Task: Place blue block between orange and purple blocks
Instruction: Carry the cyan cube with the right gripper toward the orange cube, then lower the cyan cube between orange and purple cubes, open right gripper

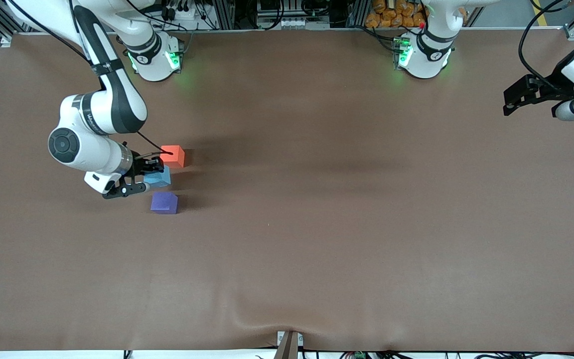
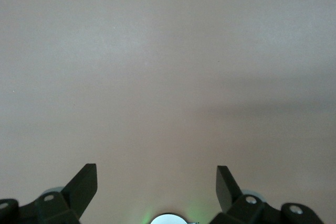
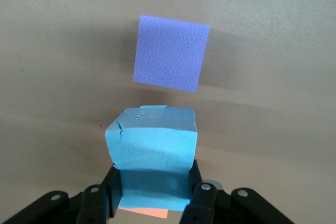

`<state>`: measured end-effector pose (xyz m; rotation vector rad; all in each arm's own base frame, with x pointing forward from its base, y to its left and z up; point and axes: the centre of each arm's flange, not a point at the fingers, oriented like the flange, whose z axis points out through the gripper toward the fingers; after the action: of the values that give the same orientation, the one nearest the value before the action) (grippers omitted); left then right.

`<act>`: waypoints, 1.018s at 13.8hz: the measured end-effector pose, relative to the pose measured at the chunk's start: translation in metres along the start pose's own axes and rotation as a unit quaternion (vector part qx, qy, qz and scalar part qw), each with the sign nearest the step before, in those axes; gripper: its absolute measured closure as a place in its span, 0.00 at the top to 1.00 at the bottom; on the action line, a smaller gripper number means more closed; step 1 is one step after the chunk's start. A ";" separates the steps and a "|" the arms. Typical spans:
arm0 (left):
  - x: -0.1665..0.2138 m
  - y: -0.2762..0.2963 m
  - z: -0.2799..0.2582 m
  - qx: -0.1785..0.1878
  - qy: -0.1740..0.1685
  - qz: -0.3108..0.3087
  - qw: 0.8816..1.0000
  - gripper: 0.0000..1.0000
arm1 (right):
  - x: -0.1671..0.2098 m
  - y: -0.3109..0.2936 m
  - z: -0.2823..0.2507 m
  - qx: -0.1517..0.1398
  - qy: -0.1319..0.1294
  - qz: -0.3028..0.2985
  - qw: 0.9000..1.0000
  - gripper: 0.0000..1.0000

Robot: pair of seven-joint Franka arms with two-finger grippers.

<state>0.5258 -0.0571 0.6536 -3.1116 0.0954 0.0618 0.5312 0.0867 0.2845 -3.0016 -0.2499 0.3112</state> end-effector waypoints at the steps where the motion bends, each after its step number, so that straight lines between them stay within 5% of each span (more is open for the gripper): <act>1: 0.000 0.000 0.000 0.000 0.000 0.000 1.000 1.00 | 0.000 -0.002 0.001 0.004 0.000 0.002 1.000 0.53; 14: 0.006 0.024 0.014 -0.014 -0.020 0.020 1.000 1.00 | -0.003 0.002 0.035 0.020 0.004 0.050 0.999 0.53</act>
<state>0.5294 -0.0811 0.6385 -3.1350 0.1573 0.1268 0.5215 0.0877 0.2508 -2.9806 -0.0930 0.3108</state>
